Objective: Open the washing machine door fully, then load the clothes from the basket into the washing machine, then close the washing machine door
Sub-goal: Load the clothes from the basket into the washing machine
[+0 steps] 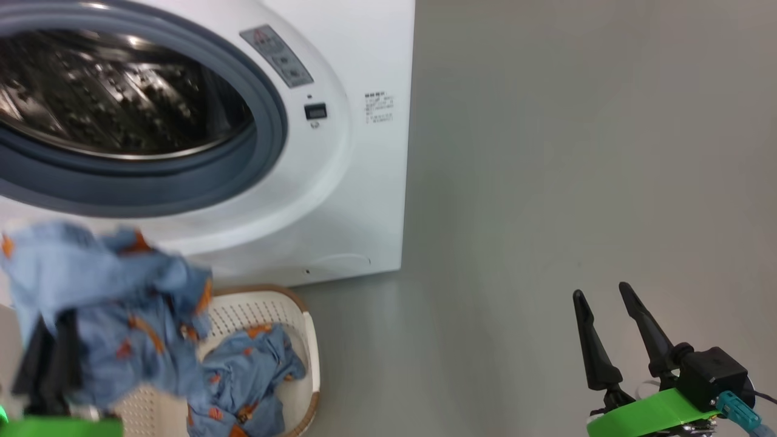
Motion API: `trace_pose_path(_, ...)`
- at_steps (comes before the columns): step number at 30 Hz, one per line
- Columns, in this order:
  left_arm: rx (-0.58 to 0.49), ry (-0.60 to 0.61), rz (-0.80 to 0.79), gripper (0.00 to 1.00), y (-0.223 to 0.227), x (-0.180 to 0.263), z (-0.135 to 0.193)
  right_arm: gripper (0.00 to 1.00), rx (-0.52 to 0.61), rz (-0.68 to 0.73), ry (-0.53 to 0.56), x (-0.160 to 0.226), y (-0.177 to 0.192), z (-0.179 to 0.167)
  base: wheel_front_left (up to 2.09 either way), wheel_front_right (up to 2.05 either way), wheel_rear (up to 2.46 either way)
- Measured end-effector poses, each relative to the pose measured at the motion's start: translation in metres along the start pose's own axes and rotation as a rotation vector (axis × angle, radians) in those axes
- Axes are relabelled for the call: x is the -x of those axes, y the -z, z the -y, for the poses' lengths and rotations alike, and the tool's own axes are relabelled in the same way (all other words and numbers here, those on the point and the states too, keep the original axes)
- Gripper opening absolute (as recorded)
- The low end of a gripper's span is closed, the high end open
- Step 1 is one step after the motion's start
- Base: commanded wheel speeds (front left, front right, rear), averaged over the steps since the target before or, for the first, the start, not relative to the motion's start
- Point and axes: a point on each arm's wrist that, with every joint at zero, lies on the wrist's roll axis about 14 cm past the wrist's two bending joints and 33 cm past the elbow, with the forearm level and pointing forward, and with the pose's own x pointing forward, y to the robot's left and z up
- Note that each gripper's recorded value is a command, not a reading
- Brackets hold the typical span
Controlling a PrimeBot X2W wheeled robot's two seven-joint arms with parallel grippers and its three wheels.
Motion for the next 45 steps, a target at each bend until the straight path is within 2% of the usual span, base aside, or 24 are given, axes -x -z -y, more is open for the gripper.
trace_pose_path(10,-0.011,0.069,0.120,0.00,-0.028,-0.078,0.004,1.00,-0.004,-0.035,-0.018,-0.020,0.017,-0.004,0.00,0.00,0.00)
trace_pose_path(19,0.007,0.025,0.242,0.00,-0.048,-0.140,-0.018,1.00,-0.009,-0.105,0.003,-0.027,0.045,0.003,0.00,0.00,0.00)
trace_pose_path(26,-0.001,0.049,0.141,0.00,0.003,-0.168,-0.024,1.00,-0.025,-0.140,-0.003,-0.042,0.066,0.003,0.00,0.00,0.00)
trace_pose_path(35,0.022,0.125,-0.017,0.00,0.082,-0.203,-0.014,1.00,-0.029,-0.229,0.033,-0.042,0.101,0.015,0.00,0.00,0.00)
trace_pose_path(45,0.060,0.184,-0.095,0.00,0.116,-0.251,-0.006,1.00,-0.037,-0.290,0.024,-0.043,0.127,0.013,0.00,0.00,0.00)
